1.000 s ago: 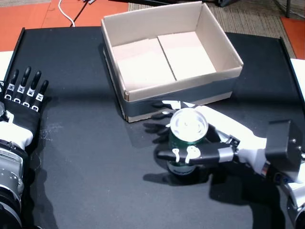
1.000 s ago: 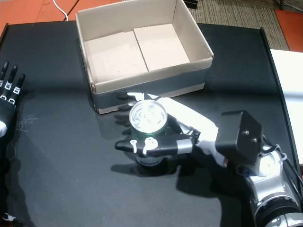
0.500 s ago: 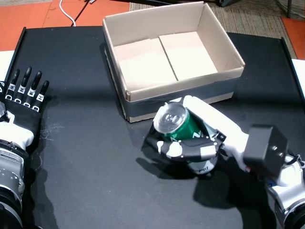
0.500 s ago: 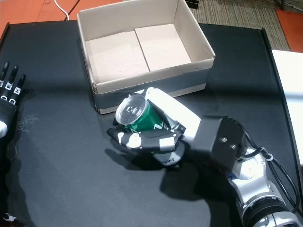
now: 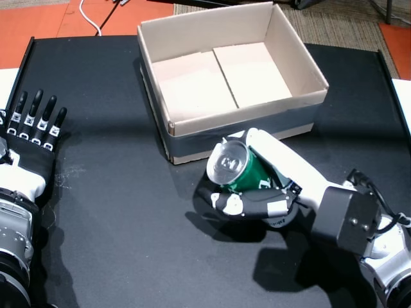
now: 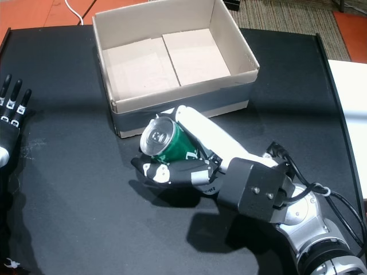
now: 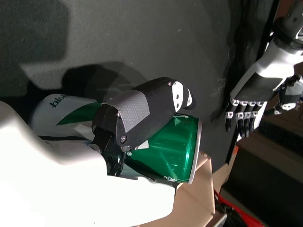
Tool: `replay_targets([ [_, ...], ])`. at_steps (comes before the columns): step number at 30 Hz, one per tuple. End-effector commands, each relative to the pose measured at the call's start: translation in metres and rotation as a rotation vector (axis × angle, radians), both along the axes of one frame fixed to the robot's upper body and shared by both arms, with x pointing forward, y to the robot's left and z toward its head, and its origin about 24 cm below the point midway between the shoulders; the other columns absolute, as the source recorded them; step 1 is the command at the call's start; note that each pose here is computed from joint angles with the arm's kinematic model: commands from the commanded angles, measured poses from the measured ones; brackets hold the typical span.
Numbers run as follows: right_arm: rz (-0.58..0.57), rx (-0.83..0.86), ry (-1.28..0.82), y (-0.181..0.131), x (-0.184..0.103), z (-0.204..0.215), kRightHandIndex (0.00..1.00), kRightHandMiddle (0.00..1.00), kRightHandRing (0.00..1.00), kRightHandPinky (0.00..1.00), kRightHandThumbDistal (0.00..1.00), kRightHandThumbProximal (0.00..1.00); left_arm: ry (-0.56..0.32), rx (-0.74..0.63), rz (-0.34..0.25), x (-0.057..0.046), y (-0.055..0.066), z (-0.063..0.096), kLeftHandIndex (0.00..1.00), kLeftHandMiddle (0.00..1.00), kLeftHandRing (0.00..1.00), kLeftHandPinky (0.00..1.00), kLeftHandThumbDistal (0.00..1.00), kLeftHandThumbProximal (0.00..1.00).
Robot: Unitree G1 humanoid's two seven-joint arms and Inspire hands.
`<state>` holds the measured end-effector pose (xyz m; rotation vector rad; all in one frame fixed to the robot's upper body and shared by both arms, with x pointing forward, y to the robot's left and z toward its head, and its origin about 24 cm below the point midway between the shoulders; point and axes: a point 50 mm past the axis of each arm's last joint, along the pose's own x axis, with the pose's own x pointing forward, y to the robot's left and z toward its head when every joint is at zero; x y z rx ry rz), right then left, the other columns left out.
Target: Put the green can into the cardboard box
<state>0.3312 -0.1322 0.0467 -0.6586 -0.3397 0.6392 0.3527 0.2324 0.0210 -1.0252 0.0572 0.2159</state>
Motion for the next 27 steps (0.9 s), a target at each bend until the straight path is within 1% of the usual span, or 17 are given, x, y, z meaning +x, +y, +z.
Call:
replay_targets([
  [1, 0.033, 0.014, -0.151, 0.004, 0.007, 0.026, 0.0, 0.0, 0.0, 0.05, 0.46, 0.45, 0.023, 0.01, 0.0, -0.002, 0.0, -0.004, 0.74, 0.66, 0.78, 0.92, 0.0, 1.0],
  [2, 0.046, 0.02, -0.198, 0.006, 0.007, 0.033, 0.0, 0.0, 0.0, 0.04, 0.49, 0.49, 0.026, 0.014, 0.0, -0.002, 0.0, -0.004, 0.72, 0.65, 0.76, 0.9, 0.0, 1.0],
  [3, 0.063, 0.021, -0.262, 0.008, 0.008, 0.042, 0.0, 0.0, 0.0, 0.04, 0.52, 0.58, 0.026, 0.013, 0.0, -0.002, 0.0, -0.004, 0.7, 0.63, 0.75, 0.88, 0.0, 1.0],
  [6, 0.115, 0.071, -0.439, 0.013, 0.007, 0.068, 0.0, 0.0, 0.0, 0.03, 0.57, 0.59, 0.025, 0.008, -0.005, -0.002, -0.001, -0.004, 0.68, 0.63, 0.74, 0.88, 0.0, 1.0],
  [7, 0.127, 0.097, -0.503, 0.015, 0.007, 0.079, 0.0, 0.0, 0.0, 0.02, 0.62, 0.59, 0.027, 0.009, -0.005, -0.002, -0.001, -0.004, 0.66, 0.62, 0.74, 0.89, 0.0, 1.0],
  [8, 0.134, 0.117, -0.558, 0.016, 0.007, 0.088, 0.0, 0.0, 0.0, 0.01, 0.6, 0.6, 0.028, 0.008, -0.006, -0.002, -0.001, -0.004, 0.65, 0.62, 0.74, 0.89, 0.0, 1.0],
  [10, 0.132, 0.187, -0.669, 0.019, 0.007, 0.106, 0.0, 0.0, 0.0, 0.0, 0.56, 0.53, 0.034, 0.009, -0.006, -0.002, -0.001, -0.004, 0.64, 0.61, 0.72, 0.88, 0.0, 1.0],
  [11, 0.13, 0.223, -0.715, 0.02, 0.006, 0.114, 0.0, 0.0, 0.0, 0.0, 0.56, 0.52, 0.034, 0.009, -0.008, -0.002, -0.002, -0.004, 0.64, 0.61, 0.73, 0.88, 0.0, 1.0],
  [13, 0.103, 0.266, -0.812, 0.02, 0.007, 0.127, 0.0, 0.0, 0.0, 0.0, 0.48, 0.56, 0.039, 0.01, -0.007, -0.001, -0.002, -0.004, 0.65, 0.6, 0.73, 0.87, 0.0, 0.99],
  [15, 0.068, 0.295, -0.898, 0.02, 0.007, 0.135, 0.0, 0.0, 0.0, 0.0, 0.46, 0.5, 0.044, 0.01, -0.005, -0.001, -0.003, -0.004, 0.64, 0.6, 0.73, 0.89, 0.0, 0.98],
  [16, 0.054, 0.311, -0.934, 0.02, 0.007, 0.138, 0.0, 0.0, 0.0, 0.0, 0.48, 0.51, 0.044, 0.01, -0.005, -0.001, -0.003, -0.004, 0.64, 0.6, 0.73, 0.89, 0.0, 0.97],
  [17, 0.04, 0.339, -0.972, 0.02, 0.007, 0.141, 0.0, 0.0, 0.0, 0.0, 0.49, 0.55, 0.041, 0.009, -0.007, -0.001, -0.003, -0.004, 0.65, 0.62, 0.74, 0.9, 0.0, 0.98],
  [18, 0.022, 0.361, -1.015, 0.02, 0.007, 0.145, 0.0, 0.0, 0.0, 0.0, 0.47, 0.61, 0.037, 0.009, -0.01, -0.001, -0.003, -0.004, 0.65, 0.62, 0.75, 0.9, 0.0, 0.98],
  [19, 0.003, 0.376, -1.061, 0.02, 0.007, 0.148, 0.0, 0.0, 0.0, 0.0, 0.43, 0.62, 0.035, 0.008, -0.012, -0.002, -0.003, -0.005, 0.66, 0.62, 0.76, 0.9, 0.0, 0.97],
  [21, -0.041, 0.383, -1.173, 0.019, 0.009, 0.154, 0.0, 0.0, 0.0, 0.01, 0.35, 0.61, 0.034, 0.007, -0.013, -0.002, -0.004, -0.005, 0.68, 0.64, 0.77, 0.91, 0.0, 0.95],
  [23, -0.074, 0.382, -1.261, 0.02, 0.013, 0.159, 0.0, 0.0, 0.0, 0.03, 0.43, 0.54, 0.041, 0.011, -0.014, -0.002, -0.004, -0.005, 0.66, 0.62, 0.75, 0.9, 0.0, 0.94],
  [27, -0.152, 0.269, -1.389, 0.024, 0.025, 0.164, 0.0, 0.0, 0.0, 0.09, 0.35, 0.51, 0.032, 0.016, -0.021, -0.002, -0.004, -0.006, 0.66, 0.62, 0.75, 0.91, 0.0, 0.96],
])
